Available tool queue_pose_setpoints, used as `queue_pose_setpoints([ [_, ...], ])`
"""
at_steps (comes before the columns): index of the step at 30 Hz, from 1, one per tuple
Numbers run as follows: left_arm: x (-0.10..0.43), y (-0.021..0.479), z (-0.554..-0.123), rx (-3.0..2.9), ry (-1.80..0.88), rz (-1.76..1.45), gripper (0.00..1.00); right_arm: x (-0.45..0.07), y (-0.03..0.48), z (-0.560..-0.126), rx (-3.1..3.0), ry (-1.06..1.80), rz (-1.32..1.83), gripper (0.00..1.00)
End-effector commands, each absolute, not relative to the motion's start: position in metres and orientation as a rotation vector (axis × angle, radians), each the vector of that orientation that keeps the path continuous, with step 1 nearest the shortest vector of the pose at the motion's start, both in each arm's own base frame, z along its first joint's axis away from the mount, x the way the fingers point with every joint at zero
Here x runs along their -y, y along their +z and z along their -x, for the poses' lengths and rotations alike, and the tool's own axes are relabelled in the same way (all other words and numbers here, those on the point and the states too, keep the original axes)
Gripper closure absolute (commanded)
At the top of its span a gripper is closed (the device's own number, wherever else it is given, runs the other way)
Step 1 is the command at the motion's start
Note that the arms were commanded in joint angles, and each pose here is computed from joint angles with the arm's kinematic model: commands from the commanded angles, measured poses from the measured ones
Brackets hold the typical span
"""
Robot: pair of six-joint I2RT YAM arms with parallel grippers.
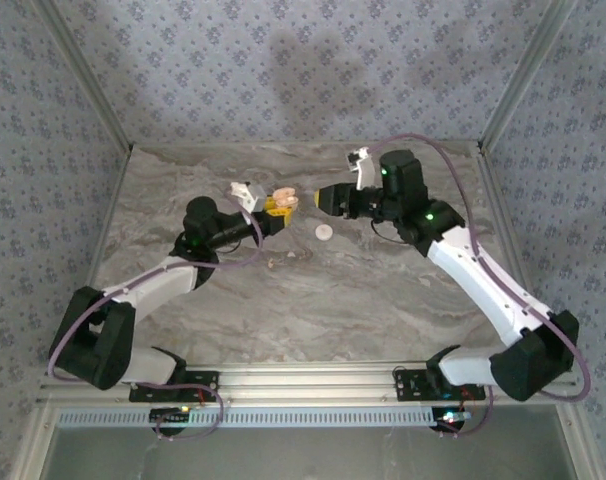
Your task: Insert the wireless bluetooth earbuds into the charging case
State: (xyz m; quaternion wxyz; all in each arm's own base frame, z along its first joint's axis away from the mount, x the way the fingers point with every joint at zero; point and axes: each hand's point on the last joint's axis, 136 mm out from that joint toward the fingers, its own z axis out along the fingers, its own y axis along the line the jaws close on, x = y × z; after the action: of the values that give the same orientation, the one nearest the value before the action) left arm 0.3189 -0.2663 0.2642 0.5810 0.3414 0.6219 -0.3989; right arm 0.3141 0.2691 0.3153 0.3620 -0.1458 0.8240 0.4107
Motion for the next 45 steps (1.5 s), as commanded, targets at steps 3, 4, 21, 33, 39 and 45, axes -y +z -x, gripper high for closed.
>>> queue_pose_setpoints([
  [3, 0.228, 0.251, -0.322, -1.592, -0.916, -0.631, 0.81, -0.274, 0.250, -0.316, -2.424, 0.827, 0.379, 0.56],
  [4, 0.220, 0.247, -0.323, -1.620, -0.904, -0.598, 0.81, -0.276, 0.241, -0.314, -2.463, 0.796, 0.396, 0.56],
  [21, 0.114, 0.213, -0.338, -1.822, -0.726, -0.139, 0.81, -0.383, 0.115, -0.340, -2.637, 0.835, 0.860, 0.55],
  [33, 0.095, 0.215, -0.337, -1.812, -0.691, -0.089, 0.81, -0.431, 0.061, -0.347, -2.632, 0.958, 0.941, 0.54],
  [39, 0.093, 0.219, -0.336, -1.803, -0.683, -0.093, 0.81, -0.441, 0.047, -0.344, -2.641, 1.014, 0.969, 0.54],
  [45, 0.093, 0.220, -0.335, -1.798, -0.680, -0.097, 0.81, -0.436, 0.033, -0.334, -2.706, 1.001, 1.000, 0.55],
])
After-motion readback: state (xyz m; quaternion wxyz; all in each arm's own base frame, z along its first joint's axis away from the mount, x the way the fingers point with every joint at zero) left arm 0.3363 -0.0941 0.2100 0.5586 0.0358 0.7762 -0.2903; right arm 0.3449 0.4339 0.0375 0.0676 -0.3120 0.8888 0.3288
